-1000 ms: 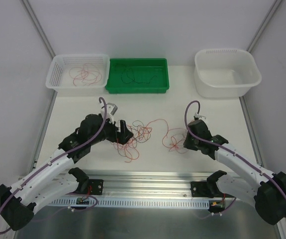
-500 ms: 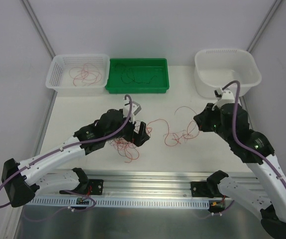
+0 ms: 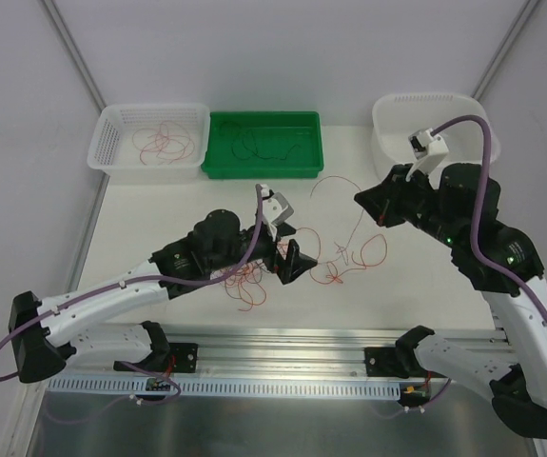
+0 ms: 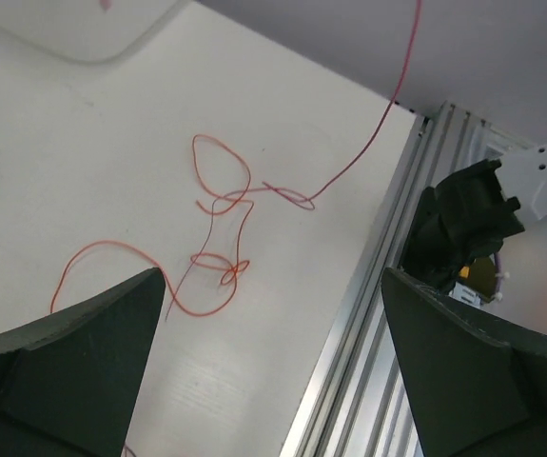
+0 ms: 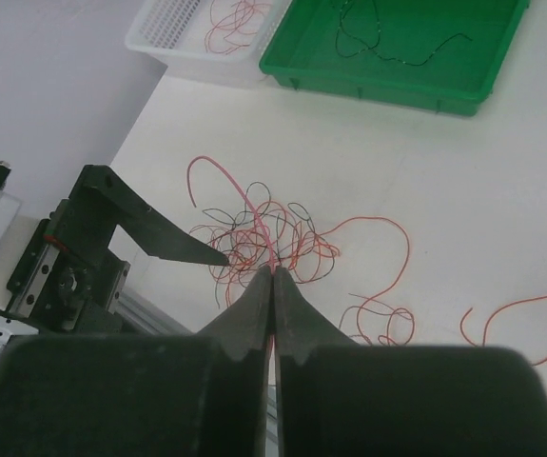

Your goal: Untangle the cables

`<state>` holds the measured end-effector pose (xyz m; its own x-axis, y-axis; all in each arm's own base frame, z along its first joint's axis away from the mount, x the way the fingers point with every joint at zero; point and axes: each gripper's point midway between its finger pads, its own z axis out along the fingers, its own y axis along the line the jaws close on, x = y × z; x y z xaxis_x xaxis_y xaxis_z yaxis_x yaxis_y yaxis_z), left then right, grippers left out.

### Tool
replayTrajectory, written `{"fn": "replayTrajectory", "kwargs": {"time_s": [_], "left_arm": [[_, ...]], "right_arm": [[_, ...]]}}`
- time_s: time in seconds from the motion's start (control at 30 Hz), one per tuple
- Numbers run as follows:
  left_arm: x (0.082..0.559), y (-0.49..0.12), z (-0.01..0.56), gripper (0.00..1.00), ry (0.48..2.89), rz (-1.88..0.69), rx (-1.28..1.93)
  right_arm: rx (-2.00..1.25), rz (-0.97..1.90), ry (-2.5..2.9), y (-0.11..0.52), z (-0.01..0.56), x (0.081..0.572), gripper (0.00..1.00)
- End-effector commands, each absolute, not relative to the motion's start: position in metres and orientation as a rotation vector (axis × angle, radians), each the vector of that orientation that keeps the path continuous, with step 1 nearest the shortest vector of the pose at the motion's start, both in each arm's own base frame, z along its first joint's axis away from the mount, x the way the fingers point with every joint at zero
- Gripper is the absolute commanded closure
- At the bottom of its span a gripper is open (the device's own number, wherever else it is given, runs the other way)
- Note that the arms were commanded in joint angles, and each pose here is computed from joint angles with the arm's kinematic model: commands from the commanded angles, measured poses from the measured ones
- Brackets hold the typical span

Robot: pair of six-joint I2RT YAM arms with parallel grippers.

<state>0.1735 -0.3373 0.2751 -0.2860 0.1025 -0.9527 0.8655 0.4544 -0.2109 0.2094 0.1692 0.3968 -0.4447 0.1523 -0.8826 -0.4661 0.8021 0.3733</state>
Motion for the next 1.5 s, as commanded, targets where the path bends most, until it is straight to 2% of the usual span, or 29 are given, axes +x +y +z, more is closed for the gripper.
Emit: {"fn": "replayTrajectory", "kwargs": {"time_s": [0.0,0.33,0.43,0.5,0.53,0.57,0.6,0.73,0.77,0.83,0.87,0.9,0.93,0.97,1.07,1.23,1.47], "left_arm": [[0.165,-0.364,0.33,0.01,1.424,-1.074,0.854],[0.171,-0.423,0.311,0.06,1.387,-1.071,0.934],[0.169,-0.435,0.303,0.16,1.389,-1.078,0.954],[0.167,-0.438,0.301,0.38,1.391,-1.083,0.963],[0.168,-0.437,0.301,0.54,1.396,-1.076,0.954],[0.17,-0.435,0.303,0.94,1.4,-1.067,0.941],[0.171,-0.432,0.305,1.0,1.401,-1.053,0.931],[0.184,-0.408,0.331,1.0,1.422,-0.921,0.89],[0.195,-0.401,0.354,1.0,1.399,-0.855,0.851],[0.204,-0.385,0.362,1.0,1.431,-0.756,0.855],[0.212,-0.377,0.384,1.0,1.423,-0.726,0.817],[0.219,-0.368,0.394,1.0,1.429,-0.692,0.795],[0.225,-0.358,0.392,1.0,1.471,-0.656,0.797],[0.23,-0.35,0.418,1.0,1.446,-0.653,0.761],[0.249,-0.32,0.46,1.0,1.423,-0.61,0.686],[0.289,-0.264,0.52,1.0,1.373,-0.493,0.536],[0.352,-0.201,0.54,1.0,1.372,-0.24,0.403]], "right_arm": [[-0.263,0.828,1.876,0.188,0.407,0.208,0.99],[-0.275,0.885,1.89,0.201,0.397,0.205,0.99],[-0.269,0.878,1.889,0.199,0.396,0.204,0.99],[-0.264,0.865,1.894,0.197,0.392,0.204,0.99],[-0.264,0.854,1.892,0.195,0.39,0.204,0.99],[-0.253,0.825,1.903,0.192,0.384,0.207,0.99],[-0.248,0.806,1.913,0.189,0.38,0.207,0.99],[-0.213,0.694,1.968,0.174,0.351,0.212,0.9],[-0.192,0.651,1.967,0.166,0.347,0.213,0.8],[-0.179,0.602,2.002,0.158,0.329,0.213,0.68],[-0.173,0.584,2.001,0.153,0.326,0.21,0.63],[-0.162,0.542,2.017,0.146,0.316,0.211,0.52],[-0.154,0.519,2.02,0.141,0.311,0.21,0.47],[-0.126,0.491,1.995,0.131,0.313,0.207,0.37],[-0.117,0.433,1.983,0.118,0.302,0.203,0.23],[-0.166,0.383,2.009,0.106,0.276,0.192,0.15],[-0.263,0.453,2.091,0.118,0.238,0.176,0.13]]}}
